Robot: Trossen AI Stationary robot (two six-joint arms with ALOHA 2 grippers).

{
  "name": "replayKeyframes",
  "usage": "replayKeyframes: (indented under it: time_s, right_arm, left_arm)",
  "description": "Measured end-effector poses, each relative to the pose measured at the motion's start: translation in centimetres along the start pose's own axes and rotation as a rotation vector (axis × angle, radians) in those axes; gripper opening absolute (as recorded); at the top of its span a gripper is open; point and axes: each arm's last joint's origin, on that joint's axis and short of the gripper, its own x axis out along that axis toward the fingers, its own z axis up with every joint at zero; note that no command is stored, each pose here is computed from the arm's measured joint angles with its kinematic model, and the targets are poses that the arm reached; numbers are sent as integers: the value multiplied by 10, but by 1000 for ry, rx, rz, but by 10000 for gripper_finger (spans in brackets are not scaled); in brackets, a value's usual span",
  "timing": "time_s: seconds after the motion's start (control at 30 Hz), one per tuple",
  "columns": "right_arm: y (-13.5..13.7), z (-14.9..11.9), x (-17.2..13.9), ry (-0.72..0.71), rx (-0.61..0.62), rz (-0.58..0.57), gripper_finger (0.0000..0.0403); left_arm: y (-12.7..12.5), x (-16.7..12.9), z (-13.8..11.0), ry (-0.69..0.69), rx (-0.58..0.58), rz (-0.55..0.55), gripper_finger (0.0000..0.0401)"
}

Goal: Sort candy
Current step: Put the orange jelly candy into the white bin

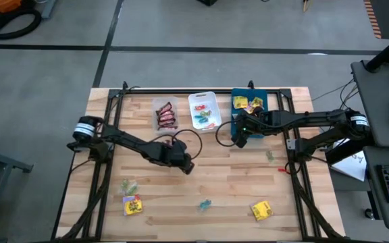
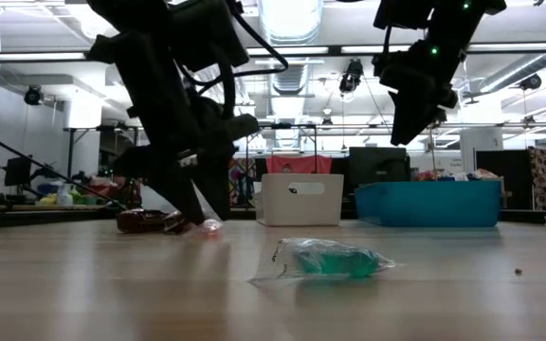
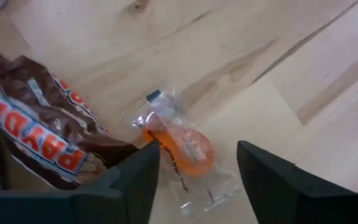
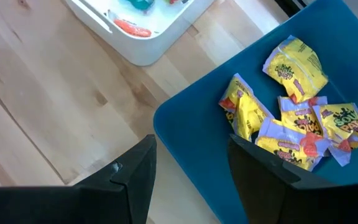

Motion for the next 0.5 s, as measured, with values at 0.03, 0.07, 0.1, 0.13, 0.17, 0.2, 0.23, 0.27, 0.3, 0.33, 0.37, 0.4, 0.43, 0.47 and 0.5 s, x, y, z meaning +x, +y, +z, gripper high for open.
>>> replayKeyframes:
  time_s: [0.03, 0.07, 0.1, 0.13, 0.17, 0.2, 0.23, 0.27, 0.3, 0.33, 0.37, 0.4, 0.43, 0.47, 0.5]
  right_arm:
    - [0, 0, 0, 0, 0, 0, 187]
    - [0, -1, 0, 2, -1, -1, 187]
    - [0, -1, 1, 4, -2, -2, 187]
    - [0, -1, 1, 5, -2, -2, 187]
    - [0, -1, 1, 5, -2, -2, 187]
    - [0, -1, 1, 5, -2, -2, 187]
    - [0, -1, 1, 5, -2, -3, 187]
    - [0, -1, 1, 5, -2, -2, 187]
    - [0, -1, 1, 5, -2, -3, 187]
    - [0, -1, 1, 5, -2, -3, 187]
    - [0, -1, 1, 5, -2, -3, 187]
    - [0, -1, 1, 5, -2, -3, 187]
    - [0, -1, 1, 5, -2, -2, 187]
    - [0, -1, 1, 5, -1, -2, 187]
    - [0, -1, 1, 5, 3, -2, 187]
  left_arm:
    - [0, 1, -1, -1, 0, 4, 206]
    - [-1, 1, -2, -3, 3, 5, 212]
    - [-1, 2, -3, -2, 2, 6, 216]
    - [-1, 3, -4, -1, 1, 9, 218]
    - [-1, 4, -5, 1, -2, 12, 218]
    - [-1, 6, -6, 4, -4, 18, 216]
    - [-1, 8, -7, 6, -4, 23, 212]
    - [-1, 9, -8, 9, -2, 28, 207]
    - [-1, 11, -9, 9, 0, 32, 200]
    - [-1, 12, -9, 7, 1, 36, 191]
    - [-1, 13, -10, 7, 3, 40, 182]
    - [-1, 13, -10, 7, 4, 43, 171]
    - [-1, 14, -10, 8, 5, 44, 158]
    - [-1, 14, -10, 8, 6, 44, 145]
    - [-1, 14, -11, 9, 8, 43, 131]
